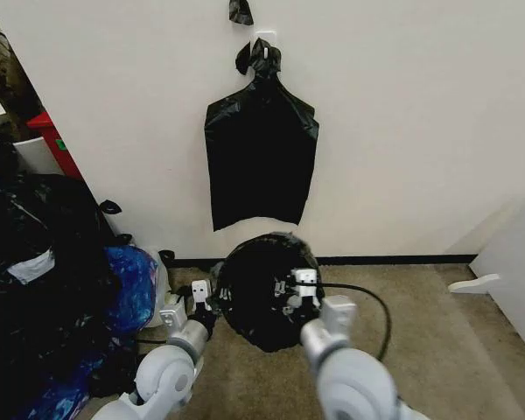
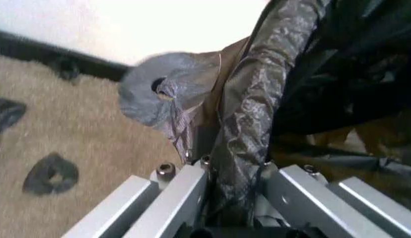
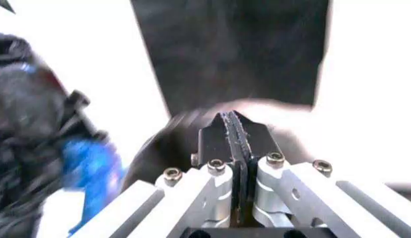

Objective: Place the garbage bag over the trash bin.

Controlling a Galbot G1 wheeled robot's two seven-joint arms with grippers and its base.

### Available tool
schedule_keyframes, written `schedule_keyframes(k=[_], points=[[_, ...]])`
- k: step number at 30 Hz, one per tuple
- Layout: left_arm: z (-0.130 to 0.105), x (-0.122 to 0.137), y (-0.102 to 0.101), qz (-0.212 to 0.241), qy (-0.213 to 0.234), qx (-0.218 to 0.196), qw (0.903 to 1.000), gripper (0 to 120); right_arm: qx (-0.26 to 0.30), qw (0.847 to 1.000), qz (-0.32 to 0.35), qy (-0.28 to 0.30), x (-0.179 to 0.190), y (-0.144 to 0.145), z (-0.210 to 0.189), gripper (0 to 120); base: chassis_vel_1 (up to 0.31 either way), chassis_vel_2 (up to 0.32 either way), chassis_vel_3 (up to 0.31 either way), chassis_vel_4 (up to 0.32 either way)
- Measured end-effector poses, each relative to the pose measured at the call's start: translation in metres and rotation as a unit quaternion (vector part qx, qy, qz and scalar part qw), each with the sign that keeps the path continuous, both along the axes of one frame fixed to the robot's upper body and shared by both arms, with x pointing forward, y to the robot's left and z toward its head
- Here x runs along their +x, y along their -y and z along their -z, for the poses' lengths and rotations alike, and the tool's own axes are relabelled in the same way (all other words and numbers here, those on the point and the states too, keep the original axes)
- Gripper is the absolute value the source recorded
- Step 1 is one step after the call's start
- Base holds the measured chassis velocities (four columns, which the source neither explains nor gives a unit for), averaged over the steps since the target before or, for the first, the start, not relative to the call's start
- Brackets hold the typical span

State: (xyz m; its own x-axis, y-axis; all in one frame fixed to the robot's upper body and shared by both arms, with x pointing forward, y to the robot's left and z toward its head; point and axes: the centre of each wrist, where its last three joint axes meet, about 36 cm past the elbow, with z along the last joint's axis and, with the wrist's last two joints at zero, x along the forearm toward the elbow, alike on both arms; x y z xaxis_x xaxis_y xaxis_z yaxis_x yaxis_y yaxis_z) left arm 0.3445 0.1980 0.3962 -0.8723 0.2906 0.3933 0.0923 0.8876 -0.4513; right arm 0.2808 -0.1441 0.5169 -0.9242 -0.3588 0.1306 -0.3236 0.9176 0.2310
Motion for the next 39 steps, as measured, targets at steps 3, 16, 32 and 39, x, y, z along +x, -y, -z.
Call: schedule_keyframes(k=[3,16,32,39], points=[[-0.003,-0.004,0.000,0.000,-0.017,0.001,0.9999,0,-0.025,0.998,0.003,0.054,0.008,0.015,0.009,0,0.000,0.000,0.000,0.000],[-0.045,-0.005,0.005,0.037,-0.172,-0.060,0.9826,0,-0.147,0.970,0.099,0.165,0.002,0.148,0.093,10,0.000,0.000,0.000,0.000],[-0.060,0.025,0.022,0.073,-0.224,0.006,0.9717,19,-0.122,0.967,0.161,0.153,-0.016,0.145,0.119,67,0.000,0.000,0.000,0.000],[-0.057,0.031,0.028,0.076,-0.222,0.012,0.9721,44,-0.117,0.966,0.172,0.156,-0.016,0.145,0.115,90,0.000,0.000,0.000,0.000]])
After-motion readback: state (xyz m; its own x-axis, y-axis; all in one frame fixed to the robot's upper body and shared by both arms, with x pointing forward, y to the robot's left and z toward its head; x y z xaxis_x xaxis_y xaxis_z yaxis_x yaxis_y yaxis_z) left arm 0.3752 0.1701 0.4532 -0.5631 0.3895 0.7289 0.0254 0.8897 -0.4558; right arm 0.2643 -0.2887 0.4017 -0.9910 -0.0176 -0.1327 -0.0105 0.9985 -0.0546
